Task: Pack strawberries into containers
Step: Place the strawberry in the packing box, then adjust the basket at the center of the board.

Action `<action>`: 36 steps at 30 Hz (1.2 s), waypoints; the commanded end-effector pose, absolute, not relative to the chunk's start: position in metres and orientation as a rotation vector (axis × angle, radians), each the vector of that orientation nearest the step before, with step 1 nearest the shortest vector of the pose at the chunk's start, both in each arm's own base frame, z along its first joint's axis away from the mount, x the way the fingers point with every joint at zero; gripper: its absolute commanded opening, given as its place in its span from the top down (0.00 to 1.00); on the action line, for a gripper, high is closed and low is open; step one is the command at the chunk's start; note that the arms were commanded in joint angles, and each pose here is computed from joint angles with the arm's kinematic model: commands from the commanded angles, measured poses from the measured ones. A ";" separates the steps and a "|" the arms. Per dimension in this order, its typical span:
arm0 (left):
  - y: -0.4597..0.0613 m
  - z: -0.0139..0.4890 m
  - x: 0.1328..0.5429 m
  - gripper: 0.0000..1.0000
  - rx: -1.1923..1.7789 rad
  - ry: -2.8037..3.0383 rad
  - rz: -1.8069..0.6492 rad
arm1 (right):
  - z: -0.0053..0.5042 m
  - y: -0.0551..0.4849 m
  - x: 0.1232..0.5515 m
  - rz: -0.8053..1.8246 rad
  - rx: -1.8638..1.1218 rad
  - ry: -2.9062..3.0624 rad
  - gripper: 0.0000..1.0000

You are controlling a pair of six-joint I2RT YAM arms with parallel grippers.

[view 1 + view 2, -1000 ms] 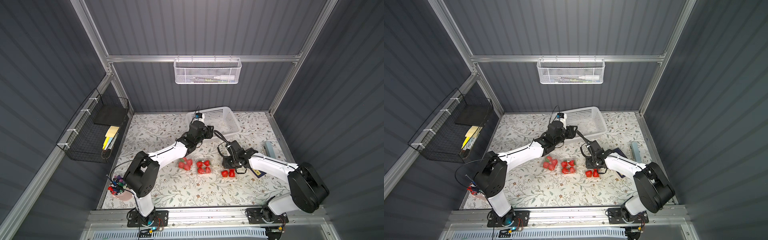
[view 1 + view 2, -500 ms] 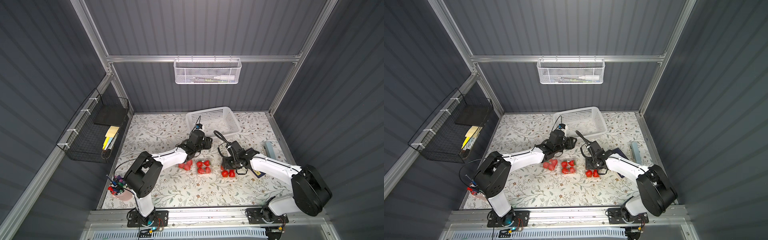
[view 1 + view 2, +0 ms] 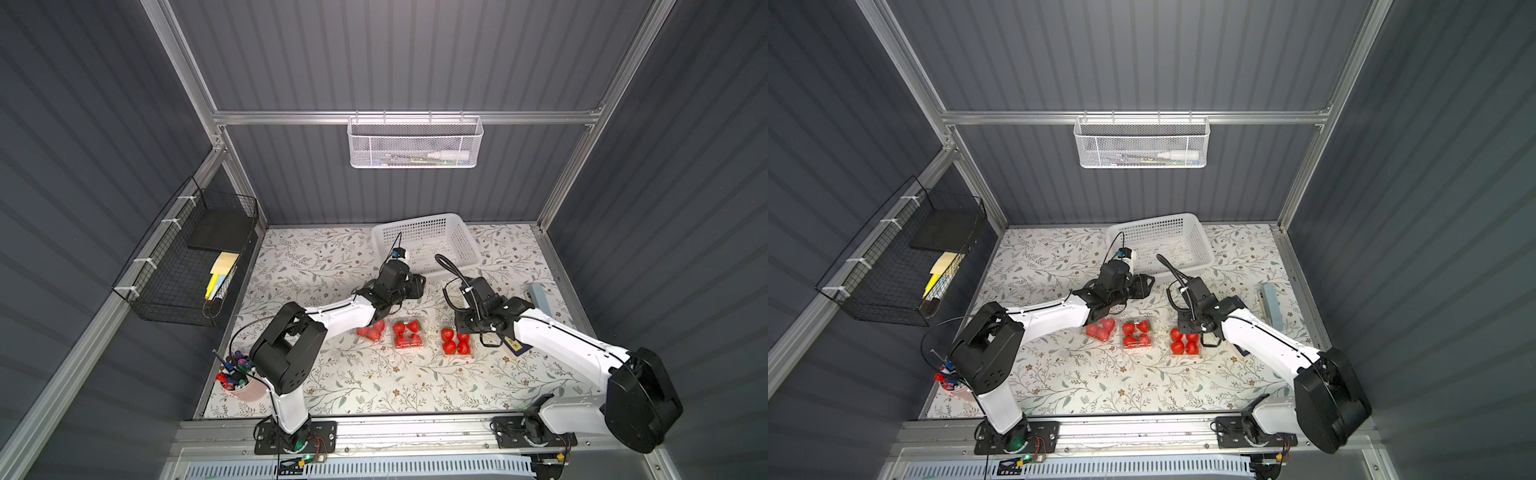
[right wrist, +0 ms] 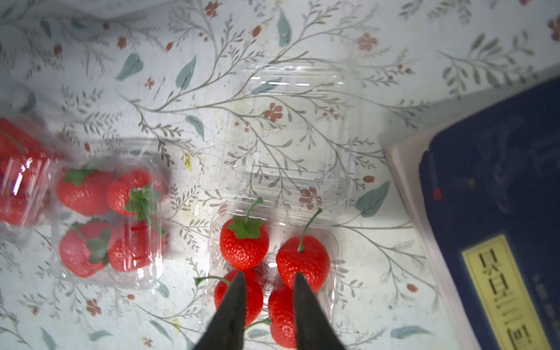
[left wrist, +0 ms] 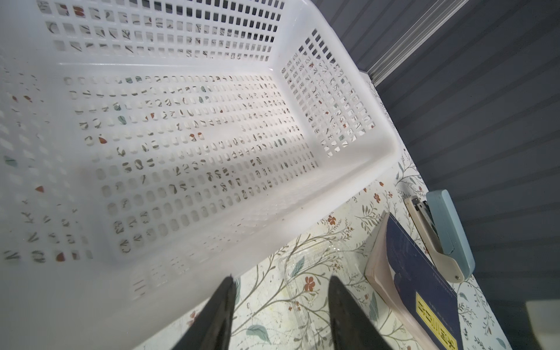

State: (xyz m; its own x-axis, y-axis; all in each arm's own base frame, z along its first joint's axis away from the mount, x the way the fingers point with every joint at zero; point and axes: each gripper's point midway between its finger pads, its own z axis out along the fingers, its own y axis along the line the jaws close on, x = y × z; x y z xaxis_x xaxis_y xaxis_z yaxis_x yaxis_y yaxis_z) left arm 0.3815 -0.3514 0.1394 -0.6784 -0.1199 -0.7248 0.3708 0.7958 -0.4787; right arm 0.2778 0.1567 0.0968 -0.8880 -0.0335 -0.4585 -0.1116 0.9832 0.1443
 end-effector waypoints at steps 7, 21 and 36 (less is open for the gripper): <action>-0.332 0.137 0.414 0.49 0.159 2.189 -0.687 | 0.116 0.129 0.287 0.204 0.008 2.581 0.88; -0.283 0.214 0.471 0.50 0.024 1.982 -0.672 | 0.108 0.112 0.278 0.209 0.052 2.597 0.87; -0.298 0.193 0.354 0.56 0.083 2.076 -0.782 | 0.095 0.149 0.312 0.392 0.026 2.621 0.83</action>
State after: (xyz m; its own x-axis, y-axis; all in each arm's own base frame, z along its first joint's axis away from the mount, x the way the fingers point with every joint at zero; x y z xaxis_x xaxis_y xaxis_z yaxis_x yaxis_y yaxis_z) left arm 0.3696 -0.2980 0.2162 -0.5493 -0.2311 -0.8030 0.3484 0.8101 -0.4715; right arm 0.2941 0.1336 0.0848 -0.8930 0.0855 -0.4418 -0.0190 0.9738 0.2268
